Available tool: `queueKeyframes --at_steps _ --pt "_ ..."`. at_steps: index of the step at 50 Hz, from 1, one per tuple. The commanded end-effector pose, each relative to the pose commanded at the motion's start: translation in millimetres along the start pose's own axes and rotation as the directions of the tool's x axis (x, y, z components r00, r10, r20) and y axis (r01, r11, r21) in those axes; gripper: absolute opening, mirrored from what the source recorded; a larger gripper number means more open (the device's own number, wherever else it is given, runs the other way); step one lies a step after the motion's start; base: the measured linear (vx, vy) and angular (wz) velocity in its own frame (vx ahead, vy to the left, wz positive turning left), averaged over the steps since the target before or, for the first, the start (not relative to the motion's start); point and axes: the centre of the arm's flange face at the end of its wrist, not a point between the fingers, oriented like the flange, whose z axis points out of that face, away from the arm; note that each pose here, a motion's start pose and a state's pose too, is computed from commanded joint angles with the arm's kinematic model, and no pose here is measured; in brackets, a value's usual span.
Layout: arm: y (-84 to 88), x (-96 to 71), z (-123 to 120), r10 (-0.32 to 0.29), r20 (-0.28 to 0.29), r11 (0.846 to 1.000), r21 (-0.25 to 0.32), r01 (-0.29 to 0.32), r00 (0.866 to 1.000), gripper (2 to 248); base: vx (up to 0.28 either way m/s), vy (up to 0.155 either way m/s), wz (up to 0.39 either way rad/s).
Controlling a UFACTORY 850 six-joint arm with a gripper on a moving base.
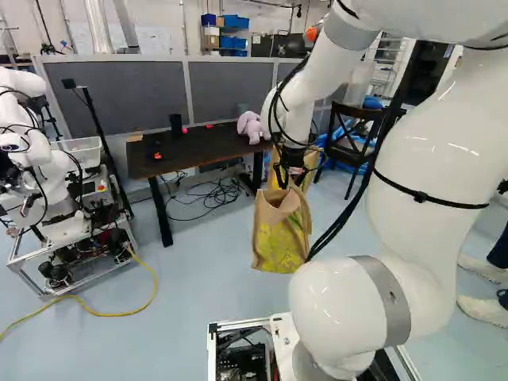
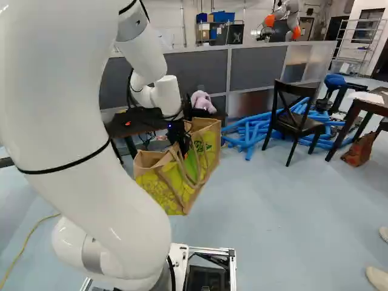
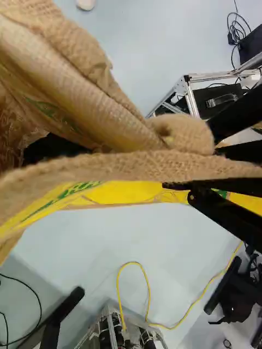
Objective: Pick up the bag on the ground and place it on the table
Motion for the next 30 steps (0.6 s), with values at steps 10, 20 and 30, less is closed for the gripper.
queueKeyframes --at_steps 10,20,30 --pt "0.1 1.5 -14 0.001 -0.005 1.0 0.0 -0.001 1.0 21 0.0 0.0 0.0" --pt "-0.6 3.9 -17 0.001 -0.008 1.0 0.001 -0.001 1.0 21 0.0 0.0 0.0" --pt "-0.6 3.9 -17 0.001 -0.008 1.0 0.001 -0.001 1.0 21 0.003 0.0 -0.001"
